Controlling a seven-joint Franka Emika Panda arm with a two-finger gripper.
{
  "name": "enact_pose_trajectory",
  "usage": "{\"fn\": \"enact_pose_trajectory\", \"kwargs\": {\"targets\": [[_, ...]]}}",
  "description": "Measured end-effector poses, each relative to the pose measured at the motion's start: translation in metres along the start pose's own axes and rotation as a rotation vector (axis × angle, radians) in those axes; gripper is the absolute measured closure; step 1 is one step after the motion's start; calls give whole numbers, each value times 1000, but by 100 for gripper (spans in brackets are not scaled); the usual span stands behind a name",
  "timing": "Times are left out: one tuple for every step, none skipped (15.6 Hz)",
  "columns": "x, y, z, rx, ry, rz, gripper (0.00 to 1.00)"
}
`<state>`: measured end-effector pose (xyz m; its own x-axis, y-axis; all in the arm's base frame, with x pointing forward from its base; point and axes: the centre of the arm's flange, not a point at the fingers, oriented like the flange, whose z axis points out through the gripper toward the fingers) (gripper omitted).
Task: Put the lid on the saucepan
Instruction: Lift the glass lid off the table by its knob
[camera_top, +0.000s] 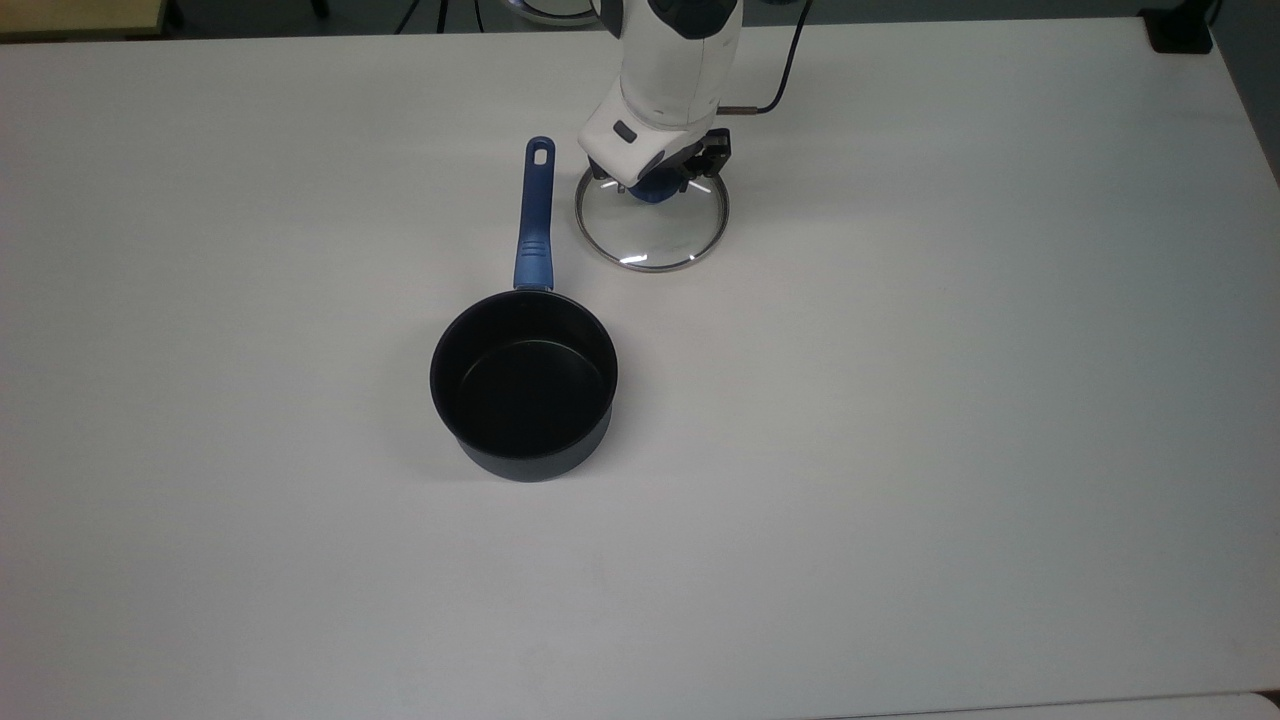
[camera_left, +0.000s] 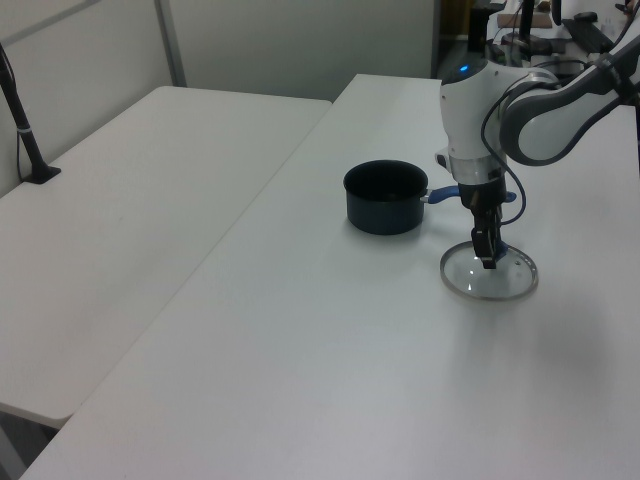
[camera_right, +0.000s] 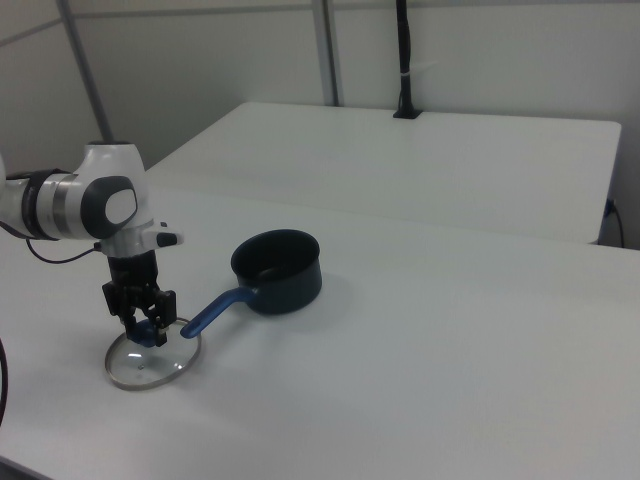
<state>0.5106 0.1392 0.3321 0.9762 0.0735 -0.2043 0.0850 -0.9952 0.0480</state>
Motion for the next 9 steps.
{"fn": "enact_pose_trajectory", "kwargs": {"targets": [[1, 1, -4, 1, 11, 3, 34], [1, 4, -13, 3, 27, 8, 34], [3, 8, -24, 6, 51, 17, 34], [5, 13, -37, 9, 76, 23, 34], [7, 19, -50, 14, 100, 24, 34], [9, 23, -60, 28, 117, 25, 34], [11, 25, -66, 52, 125, 28, 34], [12, 25, -69, 78, 126, 34, 34], [12, 25, -69, 101, 123, 44, 34]]}}
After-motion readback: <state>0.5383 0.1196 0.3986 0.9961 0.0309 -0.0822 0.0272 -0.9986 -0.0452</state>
